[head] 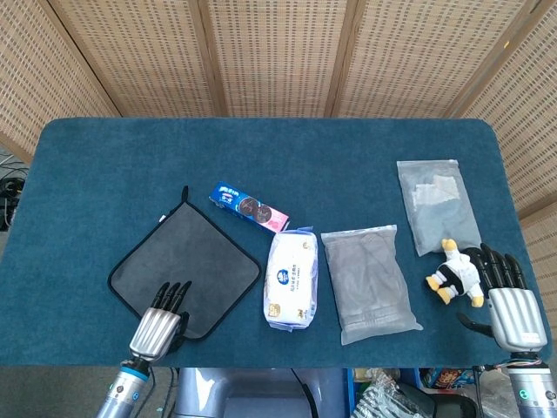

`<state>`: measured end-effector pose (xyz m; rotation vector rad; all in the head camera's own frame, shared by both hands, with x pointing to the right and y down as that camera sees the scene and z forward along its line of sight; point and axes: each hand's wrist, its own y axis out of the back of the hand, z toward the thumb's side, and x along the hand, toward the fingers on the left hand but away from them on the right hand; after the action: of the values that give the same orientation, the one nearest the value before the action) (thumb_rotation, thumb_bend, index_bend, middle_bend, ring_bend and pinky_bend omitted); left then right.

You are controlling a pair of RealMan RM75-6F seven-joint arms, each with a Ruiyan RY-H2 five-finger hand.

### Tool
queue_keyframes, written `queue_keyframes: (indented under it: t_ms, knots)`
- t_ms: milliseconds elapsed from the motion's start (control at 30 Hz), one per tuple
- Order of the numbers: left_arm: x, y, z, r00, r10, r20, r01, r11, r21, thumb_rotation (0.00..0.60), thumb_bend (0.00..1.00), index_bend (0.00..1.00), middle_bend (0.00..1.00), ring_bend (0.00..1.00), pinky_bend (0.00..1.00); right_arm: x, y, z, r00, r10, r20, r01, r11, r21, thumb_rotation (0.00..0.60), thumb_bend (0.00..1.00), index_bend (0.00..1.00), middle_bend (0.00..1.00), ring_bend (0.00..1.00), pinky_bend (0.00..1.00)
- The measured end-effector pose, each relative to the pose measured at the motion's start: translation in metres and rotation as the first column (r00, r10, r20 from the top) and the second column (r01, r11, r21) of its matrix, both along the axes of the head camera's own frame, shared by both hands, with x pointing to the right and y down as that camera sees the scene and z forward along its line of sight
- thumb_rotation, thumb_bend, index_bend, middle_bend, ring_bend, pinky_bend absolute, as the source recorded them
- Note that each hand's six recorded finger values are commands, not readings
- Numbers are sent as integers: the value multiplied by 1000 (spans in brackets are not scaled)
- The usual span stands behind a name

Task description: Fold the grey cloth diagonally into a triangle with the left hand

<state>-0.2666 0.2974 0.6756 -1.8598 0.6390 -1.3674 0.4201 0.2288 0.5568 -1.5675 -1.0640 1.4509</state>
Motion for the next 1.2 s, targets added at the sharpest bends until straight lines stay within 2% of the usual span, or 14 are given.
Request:
queue_keyframes:
  t_ms: [233,533,767,1200]
  knots:
    - [0,-31,-10,1000,-11,-7,12,998,69,600,519,668,0,0,0,-1,0,0,1000,-3,2,3,1000,0,600,0,0,0,0,0]
    - [-9,-82,-15,999,-36,18,33,991,132,600,520,668,0,0,0,0,0,1,1000,-1,2,1,1000,-4,600,0,0,0,0,0]
    - [-7,-120,-4,997,-19,69,10,991,137,600,518,671,0,0,0,-1,0,5,1000,-7,-1,7,1000,-17,600,0,0,0,0,0]
    - [-1,-159,24,991,-32,127,13,989,146,600,520,674,0,0,0,4,-1,7,1000,13,-1,-13,1000,-26,600,0,0,0,0,0]
